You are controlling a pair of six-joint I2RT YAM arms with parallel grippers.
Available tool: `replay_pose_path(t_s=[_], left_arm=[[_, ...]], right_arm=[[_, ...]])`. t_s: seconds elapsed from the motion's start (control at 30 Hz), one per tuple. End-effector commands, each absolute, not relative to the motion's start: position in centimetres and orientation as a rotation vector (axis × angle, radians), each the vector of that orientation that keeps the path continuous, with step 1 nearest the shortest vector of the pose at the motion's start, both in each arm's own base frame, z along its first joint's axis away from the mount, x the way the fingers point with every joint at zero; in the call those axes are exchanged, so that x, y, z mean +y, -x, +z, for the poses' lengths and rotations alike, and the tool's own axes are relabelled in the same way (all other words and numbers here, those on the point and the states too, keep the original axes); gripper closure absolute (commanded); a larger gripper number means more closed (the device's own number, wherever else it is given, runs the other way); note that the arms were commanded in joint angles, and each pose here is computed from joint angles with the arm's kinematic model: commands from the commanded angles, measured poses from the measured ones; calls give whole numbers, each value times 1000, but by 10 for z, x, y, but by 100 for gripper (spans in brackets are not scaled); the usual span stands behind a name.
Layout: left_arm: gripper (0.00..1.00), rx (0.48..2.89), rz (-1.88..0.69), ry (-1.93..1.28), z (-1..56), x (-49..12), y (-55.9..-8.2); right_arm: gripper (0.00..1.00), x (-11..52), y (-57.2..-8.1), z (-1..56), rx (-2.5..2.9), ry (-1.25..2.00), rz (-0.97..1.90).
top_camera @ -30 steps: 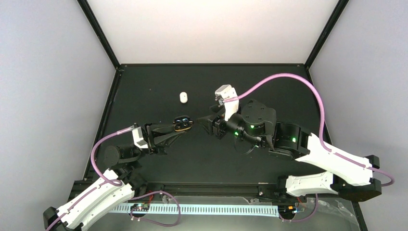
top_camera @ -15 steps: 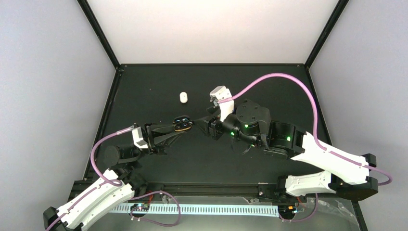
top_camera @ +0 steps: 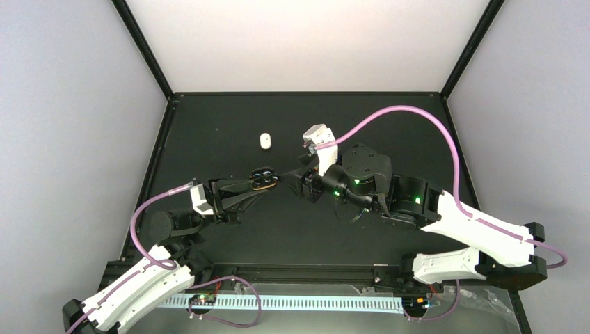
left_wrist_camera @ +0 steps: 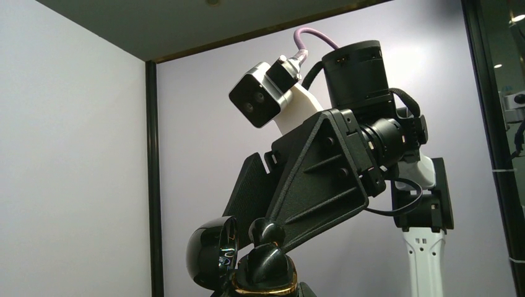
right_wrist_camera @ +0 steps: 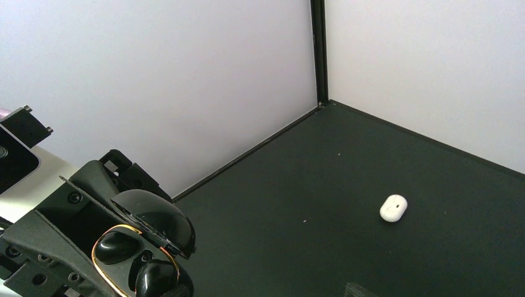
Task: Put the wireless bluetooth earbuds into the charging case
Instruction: Adjust the earbud with the charging case.
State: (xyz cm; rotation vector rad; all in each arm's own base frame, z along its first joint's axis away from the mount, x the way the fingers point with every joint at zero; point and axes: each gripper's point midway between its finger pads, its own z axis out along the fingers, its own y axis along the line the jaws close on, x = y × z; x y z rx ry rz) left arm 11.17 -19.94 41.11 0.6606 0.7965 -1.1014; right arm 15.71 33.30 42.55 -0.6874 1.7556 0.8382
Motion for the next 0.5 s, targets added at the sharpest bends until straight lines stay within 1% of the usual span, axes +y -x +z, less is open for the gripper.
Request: replay_pose_path(t_s=[0.0,0.47], left_arm=[[98,750,-1096,-667,423,-197,-106],[98,758,-1091,-663,422,-199,-110]], right_arm=[[35,332,-150,450,1684,691,913],[35,339,-144,452,1670,730,948]])
